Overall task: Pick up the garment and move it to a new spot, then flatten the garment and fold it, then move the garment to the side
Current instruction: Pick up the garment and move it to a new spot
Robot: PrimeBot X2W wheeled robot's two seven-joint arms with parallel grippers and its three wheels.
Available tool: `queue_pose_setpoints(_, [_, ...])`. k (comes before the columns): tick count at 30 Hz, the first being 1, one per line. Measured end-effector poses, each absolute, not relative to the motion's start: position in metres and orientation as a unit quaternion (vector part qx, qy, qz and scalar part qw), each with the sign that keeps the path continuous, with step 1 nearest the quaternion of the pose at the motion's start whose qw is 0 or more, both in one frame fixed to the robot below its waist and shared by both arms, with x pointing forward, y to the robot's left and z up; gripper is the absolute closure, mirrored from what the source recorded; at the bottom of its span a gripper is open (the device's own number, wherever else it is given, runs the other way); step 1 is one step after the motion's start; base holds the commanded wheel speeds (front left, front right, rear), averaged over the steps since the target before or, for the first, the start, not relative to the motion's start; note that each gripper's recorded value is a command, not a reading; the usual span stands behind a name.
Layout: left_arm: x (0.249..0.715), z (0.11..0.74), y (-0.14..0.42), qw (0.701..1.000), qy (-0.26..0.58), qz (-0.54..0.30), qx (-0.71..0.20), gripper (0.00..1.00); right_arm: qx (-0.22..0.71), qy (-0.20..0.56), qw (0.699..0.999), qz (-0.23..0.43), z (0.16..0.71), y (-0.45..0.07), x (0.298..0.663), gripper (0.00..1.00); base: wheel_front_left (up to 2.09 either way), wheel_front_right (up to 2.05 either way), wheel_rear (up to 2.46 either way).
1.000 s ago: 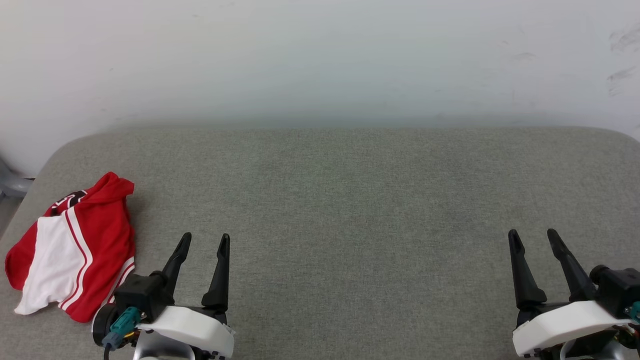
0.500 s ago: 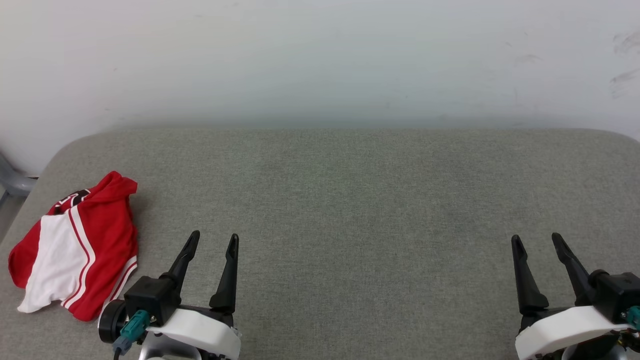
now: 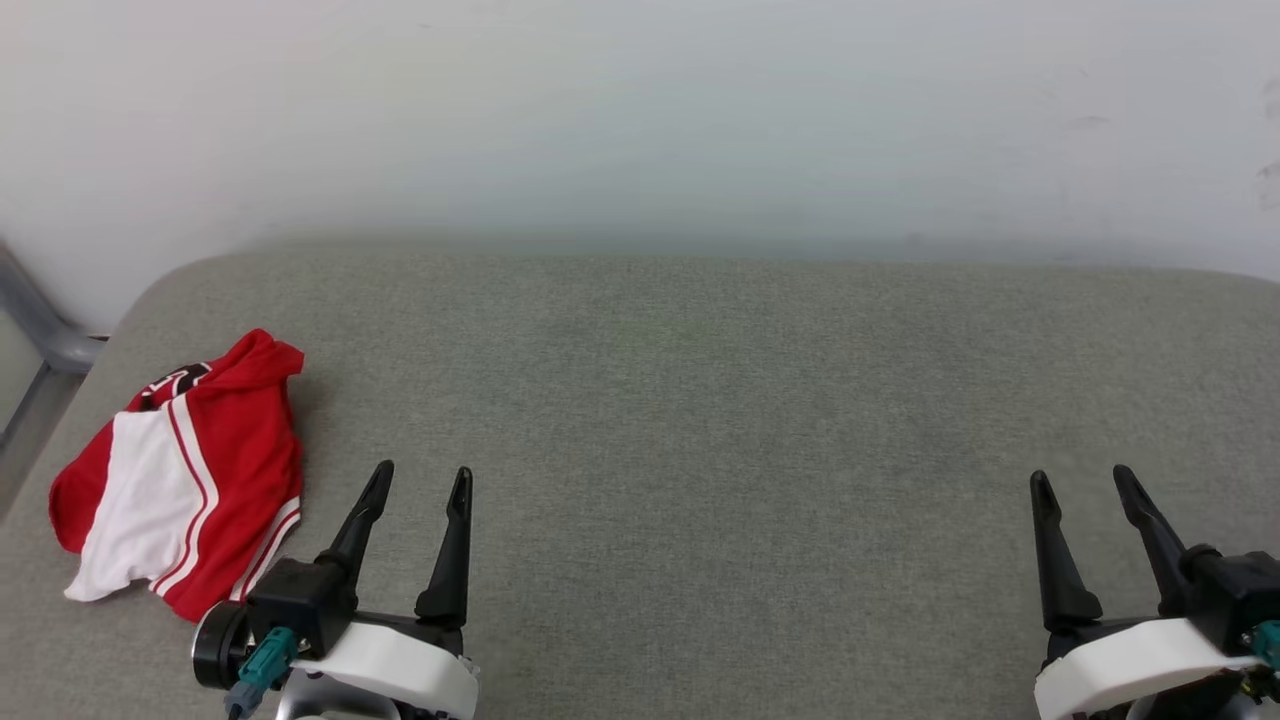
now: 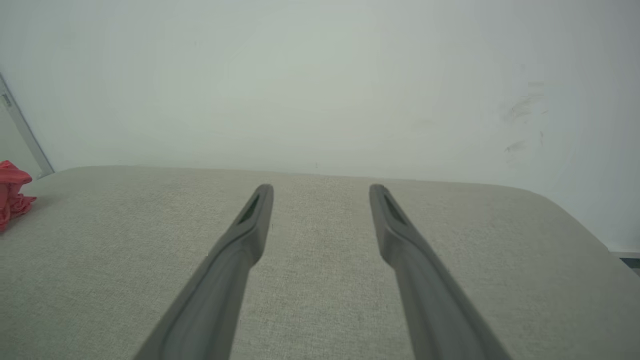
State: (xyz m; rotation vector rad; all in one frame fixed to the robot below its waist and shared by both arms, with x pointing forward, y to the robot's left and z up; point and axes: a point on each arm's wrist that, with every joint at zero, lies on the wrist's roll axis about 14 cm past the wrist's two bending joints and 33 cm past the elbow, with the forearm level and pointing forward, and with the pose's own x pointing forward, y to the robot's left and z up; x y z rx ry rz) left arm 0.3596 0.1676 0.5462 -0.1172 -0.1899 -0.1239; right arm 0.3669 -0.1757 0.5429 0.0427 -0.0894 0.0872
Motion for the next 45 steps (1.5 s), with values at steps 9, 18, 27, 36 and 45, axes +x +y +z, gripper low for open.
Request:
queue_pose_setpoints(9, [0.341,0.538,0.205,0.995,-0.09,-0.002,-0.04,0.0,0.007,-0.058,0.992,0.109,0.55,-0.131,0.381,0.0,0.0,0.0,0.0])
queue_pose_setpoints(18, [0.307,0.537,0.26,0.991,-0.092,0.089,-0.026,0.0,0.012,-0.063,0.98,0.189,0.555,-0.075,0.391,0.0,0.0,0.0,0.0])
queue_pose_setpoints(27, [0.272,0.532,0.3,0.983,-0.086,0.162,-0.021,0.0,0.02,-0.064,0.963,0.259,0.556,-0.023,0.394,0.0,0.0,0.0,0.0])
queue_pose_setpoints(36, [0.25,0.526,0.315,0.977,-0.08,0.195,-0.022,0.0,0.029,-0.067,0.954,0.289,0.559,-0.001,0.394,0.0,0.0,0.0,0.0])
queue_pose_setpoints(45, [0.262,0.519,0.321,0.98,-0.062,0.19,-0.02,0.0,0.032,-0.06,0.955,0.288,0.554,-0.001,0.4,0.0,0.0,0.0,0.0])
